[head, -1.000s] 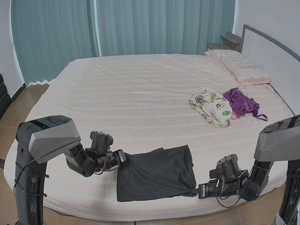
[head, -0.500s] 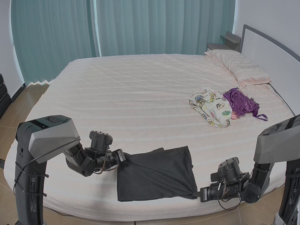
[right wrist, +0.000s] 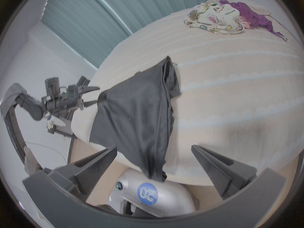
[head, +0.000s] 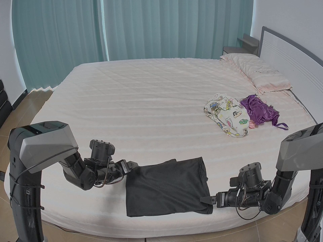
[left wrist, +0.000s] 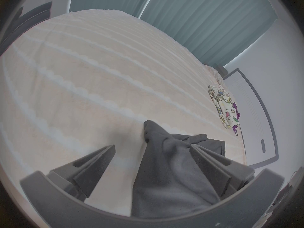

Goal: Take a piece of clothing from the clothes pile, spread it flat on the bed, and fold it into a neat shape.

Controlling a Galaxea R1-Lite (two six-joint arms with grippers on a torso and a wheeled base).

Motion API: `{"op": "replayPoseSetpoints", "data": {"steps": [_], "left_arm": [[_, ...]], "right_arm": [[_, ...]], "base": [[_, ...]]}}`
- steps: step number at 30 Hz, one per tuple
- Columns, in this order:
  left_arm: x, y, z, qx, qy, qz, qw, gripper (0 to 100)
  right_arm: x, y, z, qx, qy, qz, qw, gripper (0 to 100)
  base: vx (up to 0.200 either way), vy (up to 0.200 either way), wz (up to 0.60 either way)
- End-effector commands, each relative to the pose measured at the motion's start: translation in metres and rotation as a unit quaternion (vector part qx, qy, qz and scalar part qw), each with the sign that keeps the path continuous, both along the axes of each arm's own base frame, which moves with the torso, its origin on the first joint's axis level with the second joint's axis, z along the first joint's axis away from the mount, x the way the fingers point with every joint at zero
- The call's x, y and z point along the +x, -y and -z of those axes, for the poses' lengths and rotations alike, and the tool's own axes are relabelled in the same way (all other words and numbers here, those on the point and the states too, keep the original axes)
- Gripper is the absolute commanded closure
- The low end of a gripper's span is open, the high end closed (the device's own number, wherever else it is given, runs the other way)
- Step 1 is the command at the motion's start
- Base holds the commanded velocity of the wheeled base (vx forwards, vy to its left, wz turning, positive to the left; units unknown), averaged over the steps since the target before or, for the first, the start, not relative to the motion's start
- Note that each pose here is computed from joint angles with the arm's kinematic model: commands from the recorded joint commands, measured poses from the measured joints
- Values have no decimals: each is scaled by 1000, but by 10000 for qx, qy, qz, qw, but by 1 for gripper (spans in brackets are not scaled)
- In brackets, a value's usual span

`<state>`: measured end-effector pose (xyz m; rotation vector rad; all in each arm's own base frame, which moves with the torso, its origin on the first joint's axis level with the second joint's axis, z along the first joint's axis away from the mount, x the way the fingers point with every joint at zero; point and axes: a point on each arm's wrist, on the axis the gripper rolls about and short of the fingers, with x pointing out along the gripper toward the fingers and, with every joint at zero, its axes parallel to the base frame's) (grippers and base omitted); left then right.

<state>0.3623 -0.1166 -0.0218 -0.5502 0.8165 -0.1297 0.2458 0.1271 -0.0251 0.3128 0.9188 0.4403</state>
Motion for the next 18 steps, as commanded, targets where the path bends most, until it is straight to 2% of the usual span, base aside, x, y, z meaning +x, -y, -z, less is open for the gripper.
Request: {"op": "replayPoseSetpoints", "data": {"steps": [1, 4, 6, 10, 18], "left_arm": [[-19, -12, -26, -215, 33, -155, 9996, 0], [-28, -14, -26, -308, -73, -172, 9994, 0], [-35, -16, -26, -539, -120, -259, 9981, 0], [-46, -16, -24, -884, -336, -56, 9955, 0], [-46, -14, -24, -974, -372, -116, 9945, 0]], "right_arm": [[20, -1, 3, 288, 31, 413, 9987, 0], [24, -3, 5, 378, -21, 521, 9979, 0], [30, -5, 9, 435, -32, 590, 9973, 0], [33, -6, 8, 613, -99, 775, 9951, 0], [37, -2, 4, 723, -80, 916, 9931, 0]], "base": [[0, 0, 0], [0, 0, 0], [0, 0, 0], [0, 0, 0], [0, 0, 0]]}}
